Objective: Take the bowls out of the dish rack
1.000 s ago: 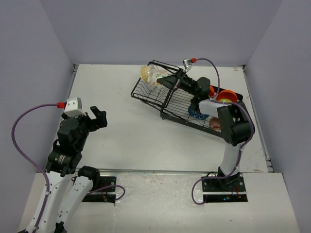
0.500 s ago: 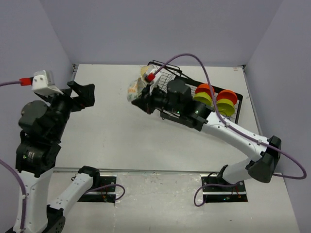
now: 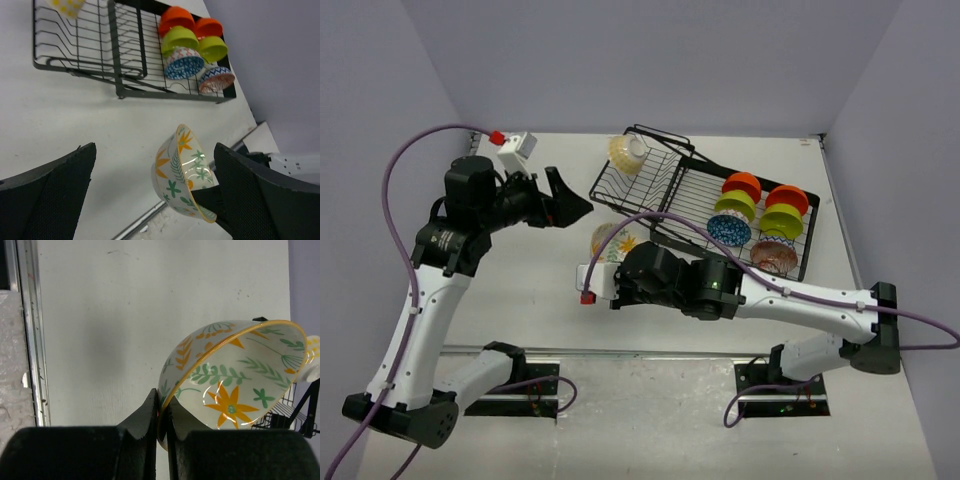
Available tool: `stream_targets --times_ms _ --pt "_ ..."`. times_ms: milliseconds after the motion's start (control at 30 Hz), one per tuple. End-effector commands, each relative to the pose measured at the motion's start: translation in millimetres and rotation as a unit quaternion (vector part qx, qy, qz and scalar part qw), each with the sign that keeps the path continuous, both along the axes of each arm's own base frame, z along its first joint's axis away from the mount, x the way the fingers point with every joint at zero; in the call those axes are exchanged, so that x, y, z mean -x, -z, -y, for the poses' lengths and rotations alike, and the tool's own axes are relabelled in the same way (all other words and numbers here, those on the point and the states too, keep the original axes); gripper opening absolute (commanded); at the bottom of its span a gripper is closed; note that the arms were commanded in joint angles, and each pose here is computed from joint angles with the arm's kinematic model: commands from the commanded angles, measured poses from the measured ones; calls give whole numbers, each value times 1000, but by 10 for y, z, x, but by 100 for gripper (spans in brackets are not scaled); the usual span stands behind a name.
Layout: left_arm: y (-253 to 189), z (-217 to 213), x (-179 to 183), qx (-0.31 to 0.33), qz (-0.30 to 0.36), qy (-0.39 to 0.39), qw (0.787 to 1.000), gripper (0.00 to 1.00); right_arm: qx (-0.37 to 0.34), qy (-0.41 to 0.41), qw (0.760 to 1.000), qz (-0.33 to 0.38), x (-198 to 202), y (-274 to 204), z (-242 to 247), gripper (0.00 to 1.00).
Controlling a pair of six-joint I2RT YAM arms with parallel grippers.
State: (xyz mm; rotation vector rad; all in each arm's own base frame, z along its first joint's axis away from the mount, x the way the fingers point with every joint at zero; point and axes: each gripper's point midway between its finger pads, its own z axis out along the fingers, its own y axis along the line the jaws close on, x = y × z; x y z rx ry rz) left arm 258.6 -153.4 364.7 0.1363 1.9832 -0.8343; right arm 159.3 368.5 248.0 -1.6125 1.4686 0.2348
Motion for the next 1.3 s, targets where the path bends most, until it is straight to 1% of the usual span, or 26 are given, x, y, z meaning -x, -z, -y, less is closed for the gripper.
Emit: stream_targets --times_ms 0,33,67,233,300,400,433,533,567,633,667,733,900,1067,1100,1133,1200,1267 --pt "-137 362 394 66 -5 121 990 100 -35 -74 995 62 74 -522 15 0" --pt "-130 382 402 66 -7 124 990 100 -29 -72 995 62 70 -536 18 0" --pt "-113 395 418 66 -9 126 990 100 -3 -71 996 54 61 -438 38 0" --pt "60 388 428 53 -25 116 992 99 21 -57 996 68 -30 -556 29 0" --pt "200 397 405 44 -39 114 992 96 31 -51 996 69 -65 -612 9 0" --pt "385 365 343 23 -58 98 993 90 37 -36 995 83 -140 -700 -13 0" --pt "445 329 296 12 -63 82 995 89 37 -31 995 88 -161 -723 -13 0" --pt "513 317 272 2 -70 75 995 77 39 -23 994 98 -214 -744 -47 0" --pt "521 319 260 1 -71 74 995 65 40 -17 993 107 -253 -756 -59 0" --pt "519 290 240 -8 -70 62 996 45 46 -7 992 117 -311 -727 -94 0" --pt "523 281 231 -13 -72 59 996 21 43 2 991 125 -353 -747 -112 0" --pt "522 234 203 -24 -72 43 996 1 44 22 989 138 -429 -769 -112 0" --pt "606 183 135 -42 -78 28 996 0 34 58 985 161 -563 -807 -191 0" --pt "794 153 85 -67 -92 19 993 1 23 68 982 174 -615 -843 -246 0" --pt "818 144 87 -74 -95 17 993 9 23 65 982 174 -610 -842 -269 0" --pt "854 101 60 -85 -97 3 992 22 24 65 982 173 -615 -839 -270 0" --pt "903 94 66 -104 -102 -2 989 29 32 64 983 169 -616 -816 -290 0" --pt "941 81 39 -123 -103 -13 987 30 37 62 983 166 -599 -804 -305 0"
